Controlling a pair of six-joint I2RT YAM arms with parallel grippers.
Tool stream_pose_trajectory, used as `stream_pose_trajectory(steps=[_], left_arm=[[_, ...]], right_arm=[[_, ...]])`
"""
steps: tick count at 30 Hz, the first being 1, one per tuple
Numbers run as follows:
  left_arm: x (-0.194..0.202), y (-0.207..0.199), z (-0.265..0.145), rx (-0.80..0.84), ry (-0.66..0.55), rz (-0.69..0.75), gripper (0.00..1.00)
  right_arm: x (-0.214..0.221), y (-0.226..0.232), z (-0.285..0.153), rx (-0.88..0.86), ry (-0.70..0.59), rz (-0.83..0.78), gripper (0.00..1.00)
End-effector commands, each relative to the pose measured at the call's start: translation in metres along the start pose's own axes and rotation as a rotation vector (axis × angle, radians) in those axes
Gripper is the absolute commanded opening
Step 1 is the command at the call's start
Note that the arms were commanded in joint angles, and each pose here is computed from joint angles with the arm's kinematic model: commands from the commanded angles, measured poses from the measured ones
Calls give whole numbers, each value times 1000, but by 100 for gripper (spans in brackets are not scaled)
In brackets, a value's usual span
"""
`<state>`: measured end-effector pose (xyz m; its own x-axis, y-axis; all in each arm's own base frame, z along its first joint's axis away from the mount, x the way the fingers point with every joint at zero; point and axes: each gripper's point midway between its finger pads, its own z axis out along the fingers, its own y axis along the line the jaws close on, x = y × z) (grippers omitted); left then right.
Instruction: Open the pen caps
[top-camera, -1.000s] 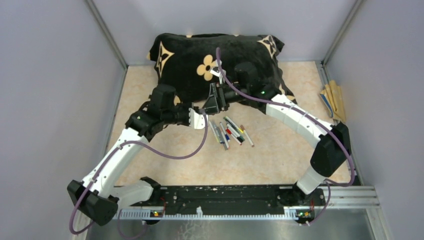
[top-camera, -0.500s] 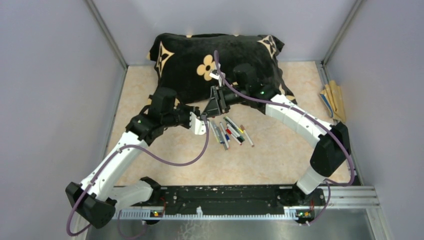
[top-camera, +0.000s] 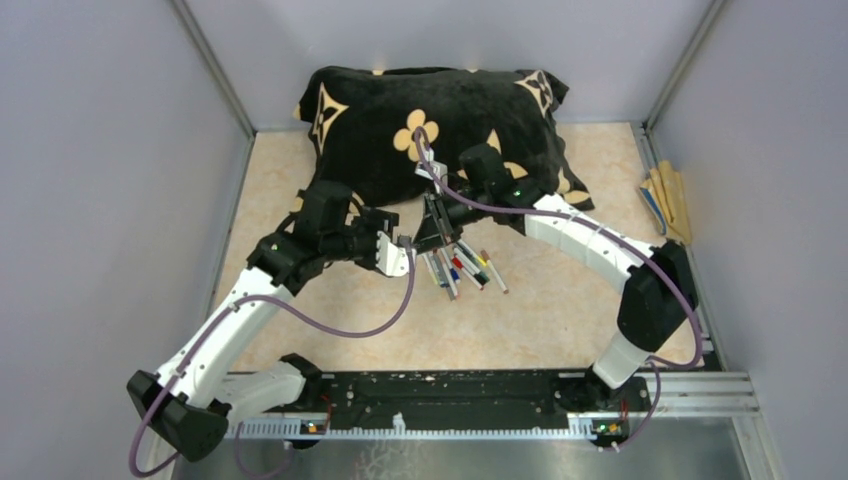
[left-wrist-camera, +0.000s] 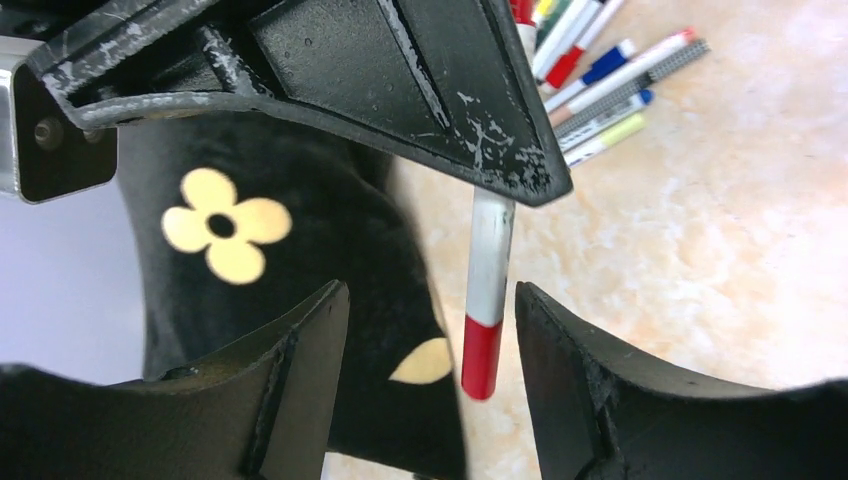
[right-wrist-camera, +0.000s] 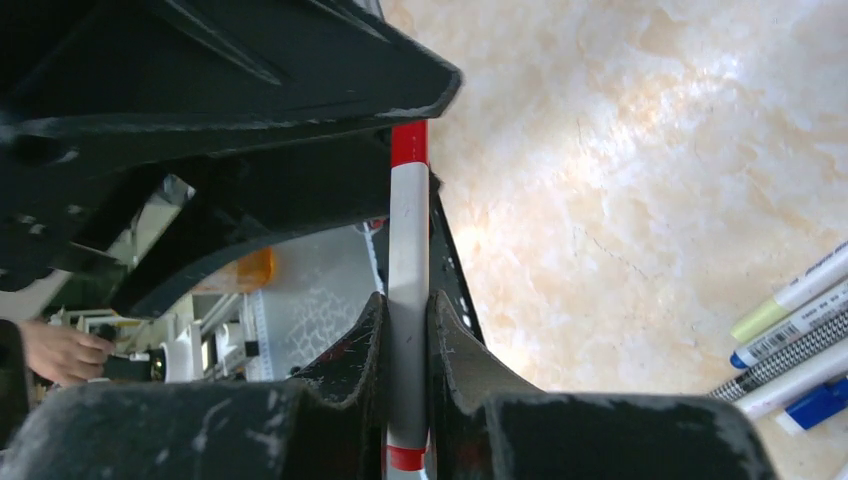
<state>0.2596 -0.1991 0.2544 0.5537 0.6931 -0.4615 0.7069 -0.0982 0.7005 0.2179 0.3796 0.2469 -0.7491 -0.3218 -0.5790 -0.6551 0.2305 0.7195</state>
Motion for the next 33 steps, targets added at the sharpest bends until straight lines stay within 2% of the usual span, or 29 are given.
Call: stream_pose_trajectory(steps=[1,11,20,27,33], left_arm=[[-14,-30,-4,130,-71,-20,68],[1,-51,-2,164,-41,116,63],[10,-49,8,164,-15,119,57],[22,-47,20,176,33,106,34],[34,-40,21,146,93,125,0]], right_arm=[[11,-2,-5,-7,10,-82,0],[14,0,-8,-11,5,-97,0],[6,11,-8,-59,-19,-95,0],[8,11,-7,-73,-22,-84,0],[13,-3,-8,-22,-19,-65,0]])
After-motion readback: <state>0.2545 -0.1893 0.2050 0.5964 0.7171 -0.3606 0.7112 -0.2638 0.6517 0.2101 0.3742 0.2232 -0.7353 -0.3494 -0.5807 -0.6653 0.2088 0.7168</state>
